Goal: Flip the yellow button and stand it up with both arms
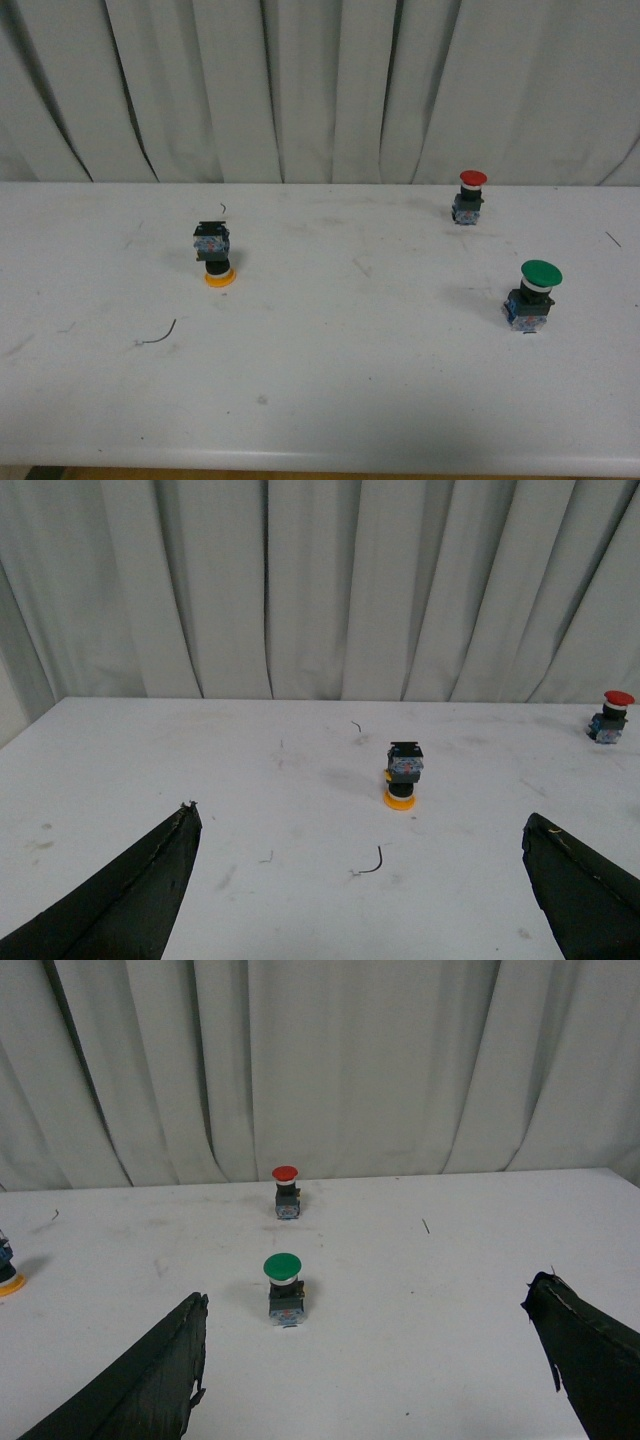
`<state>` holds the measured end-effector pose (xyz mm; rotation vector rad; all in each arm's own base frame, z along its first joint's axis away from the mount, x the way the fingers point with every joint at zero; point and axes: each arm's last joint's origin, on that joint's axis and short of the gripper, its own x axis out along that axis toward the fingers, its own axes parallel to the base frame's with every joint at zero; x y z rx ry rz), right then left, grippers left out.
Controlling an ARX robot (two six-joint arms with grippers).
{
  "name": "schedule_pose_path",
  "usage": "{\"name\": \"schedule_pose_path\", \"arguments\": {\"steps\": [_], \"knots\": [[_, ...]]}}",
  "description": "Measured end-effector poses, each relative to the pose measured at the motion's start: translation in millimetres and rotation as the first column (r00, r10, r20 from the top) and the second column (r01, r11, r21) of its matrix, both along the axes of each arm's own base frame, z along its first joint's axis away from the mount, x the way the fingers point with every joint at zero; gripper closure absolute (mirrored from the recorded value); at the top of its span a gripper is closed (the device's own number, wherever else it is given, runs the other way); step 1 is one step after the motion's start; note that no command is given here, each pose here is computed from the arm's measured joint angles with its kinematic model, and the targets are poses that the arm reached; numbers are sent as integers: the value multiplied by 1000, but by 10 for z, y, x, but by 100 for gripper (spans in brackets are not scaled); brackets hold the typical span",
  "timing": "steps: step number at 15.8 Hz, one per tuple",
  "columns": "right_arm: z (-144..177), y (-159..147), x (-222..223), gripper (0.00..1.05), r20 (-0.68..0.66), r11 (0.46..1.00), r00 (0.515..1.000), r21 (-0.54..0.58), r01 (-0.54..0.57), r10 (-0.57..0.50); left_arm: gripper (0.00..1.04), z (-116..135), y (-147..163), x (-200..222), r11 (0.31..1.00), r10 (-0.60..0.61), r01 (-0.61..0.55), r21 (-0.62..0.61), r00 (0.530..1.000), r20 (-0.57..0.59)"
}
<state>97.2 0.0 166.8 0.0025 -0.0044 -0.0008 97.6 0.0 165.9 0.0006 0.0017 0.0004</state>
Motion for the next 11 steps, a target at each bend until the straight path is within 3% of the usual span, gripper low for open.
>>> {"name": "schedule_pose_path", "arguments": {"steps": [11], "knots": [[0, 0, 0, 6, 0, 1000, 1000, 0, 0, 0, 7, 0, 0, 0, 1000, 0, 0, 0, 1000, 0]]}}
